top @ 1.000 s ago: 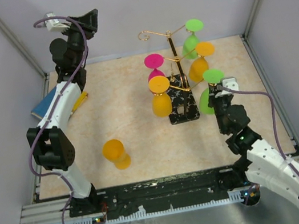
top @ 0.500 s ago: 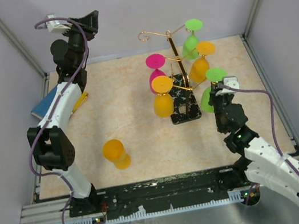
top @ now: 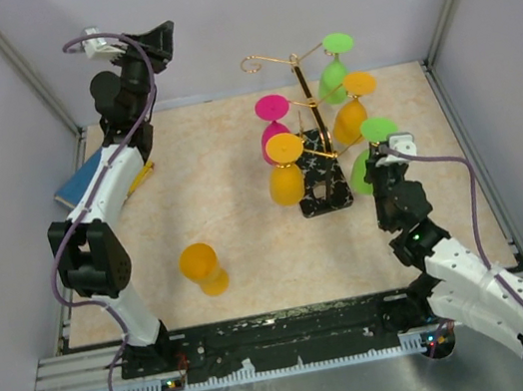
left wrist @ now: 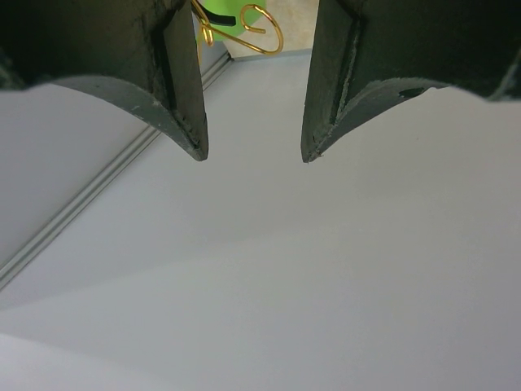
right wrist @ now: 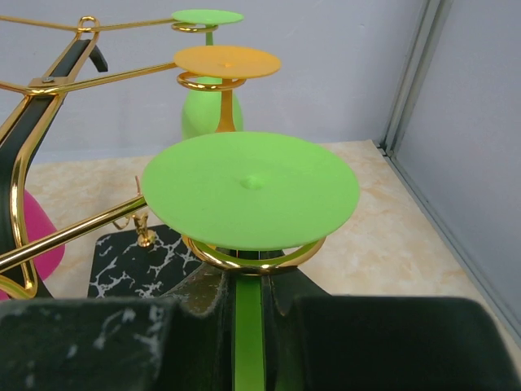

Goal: Place the wine glass upside down on the wine glass rack
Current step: Turn the wine glass upside down at the wine rack.

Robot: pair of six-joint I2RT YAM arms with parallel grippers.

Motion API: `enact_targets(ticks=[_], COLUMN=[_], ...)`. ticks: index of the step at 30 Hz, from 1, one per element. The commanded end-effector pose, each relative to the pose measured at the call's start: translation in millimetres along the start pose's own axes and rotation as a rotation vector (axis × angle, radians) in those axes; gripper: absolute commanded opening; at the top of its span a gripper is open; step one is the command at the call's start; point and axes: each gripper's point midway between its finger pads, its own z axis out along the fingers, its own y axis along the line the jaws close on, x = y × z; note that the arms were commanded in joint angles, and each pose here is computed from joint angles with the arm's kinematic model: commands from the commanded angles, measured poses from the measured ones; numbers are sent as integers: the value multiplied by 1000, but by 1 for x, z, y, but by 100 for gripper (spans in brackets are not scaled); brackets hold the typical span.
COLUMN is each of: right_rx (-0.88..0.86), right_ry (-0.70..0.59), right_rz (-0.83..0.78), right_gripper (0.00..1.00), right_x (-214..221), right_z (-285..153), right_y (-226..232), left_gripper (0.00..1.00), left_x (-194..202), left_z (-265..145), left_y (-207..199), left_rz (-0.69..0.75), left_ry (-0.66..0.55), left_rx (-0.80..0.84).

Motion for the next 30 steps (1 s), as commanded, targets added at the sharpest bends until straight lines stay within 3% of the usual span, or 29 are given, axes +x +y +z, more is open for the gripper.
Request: enact_targets(ticks=[1,19,21,24,30], right_rx=[102,222,208,154,80], right_ry=[-16,5,5,5,17], right_rz=[8,11,11,2,-9], right_gripper=[0,13,11,0,0], right_x=[-7,-7,-8,-10,-10], right_z=[1,-4,-5,-7,-16], right_y=[-17,-38,-37,-31,-27], left_gripper=[56,56,56,56,56], left_x=[-19,-18,-17,-18,-18], left_z=[-3,-2,-1,-1,-2], left_y=[-21,-24,-24,-24,-24], left_rz=[11,13,13,14,14], left_ry=[-44,-45,-44,-46,-48], left_rx=[74,104,104,104,101])
